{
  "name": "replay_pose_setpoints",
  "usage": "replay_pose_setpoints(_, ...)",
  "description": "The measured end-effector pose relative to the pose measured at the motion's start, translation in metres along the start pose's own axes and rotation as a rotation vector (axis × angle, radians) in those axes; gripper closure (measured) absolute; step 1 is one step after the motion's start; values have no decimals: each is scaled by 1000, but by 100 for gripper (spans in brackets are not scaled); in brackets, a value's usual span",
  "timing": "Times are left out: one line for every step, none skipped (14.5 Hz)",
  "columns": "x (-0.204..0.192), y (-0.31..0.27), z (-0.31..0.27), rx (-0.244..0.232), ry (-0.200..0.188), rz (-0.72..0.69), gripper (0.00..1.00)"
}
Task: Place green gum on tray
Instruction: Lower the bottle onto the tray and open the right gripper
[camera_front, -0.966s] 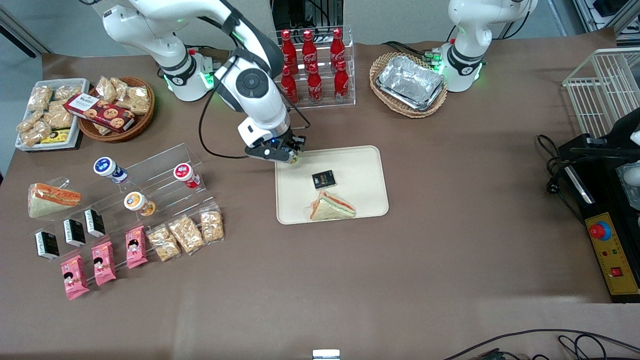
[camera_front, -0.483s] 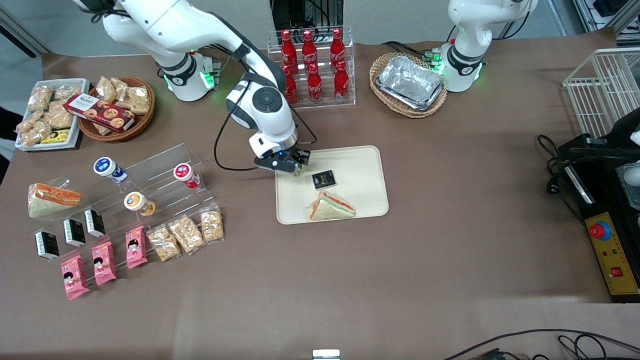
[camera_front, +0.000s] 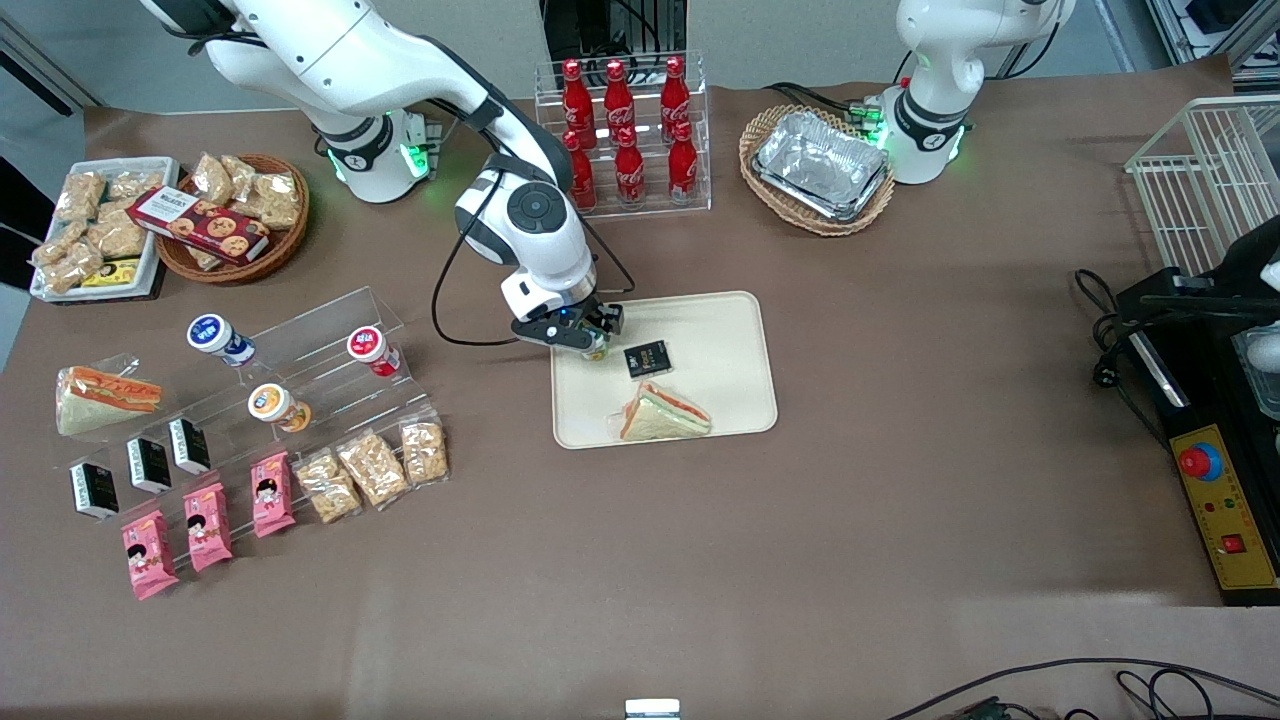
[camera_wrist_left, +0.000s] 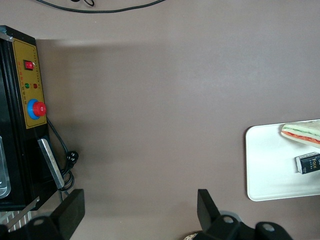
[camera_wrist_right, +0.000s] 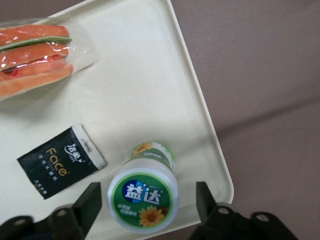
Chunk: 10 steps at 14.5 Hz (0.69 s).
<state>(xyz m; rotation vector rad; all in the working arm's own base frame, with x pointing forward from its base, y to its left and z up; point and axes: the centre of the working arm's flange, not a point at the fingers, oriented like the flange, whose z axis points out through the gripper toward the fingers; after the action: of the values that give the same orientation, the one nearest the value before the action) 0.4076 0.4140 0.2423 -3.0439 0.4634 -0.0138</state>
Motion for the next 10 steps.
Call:
replay_pose_setpoints(0,0,0,0,0,0,7)
replay_pose_setpoints(0,0,0,0,2,-3,0)
replay_pose_setpoints(0,0,0,0,5,-6,0)
replay_pose_setpoints(0,0,0,-1,7,-8,0)
replay_pose_setpoints(0,0,0,0,8,-9,0)
replay_pose_setpoints(0,0,-1,0,9,-10,0)
replay_pose_setpoints(0,-1,-2,2,10,-10,0)
replay_pose_setpoints(2,-2,-5,7,16,-10,0)
replay_pose_setpoints(5,-3,-12,7,25,-10,0)
replay_pose_setpoints(9,-5,-24,-12,35,-15,0)
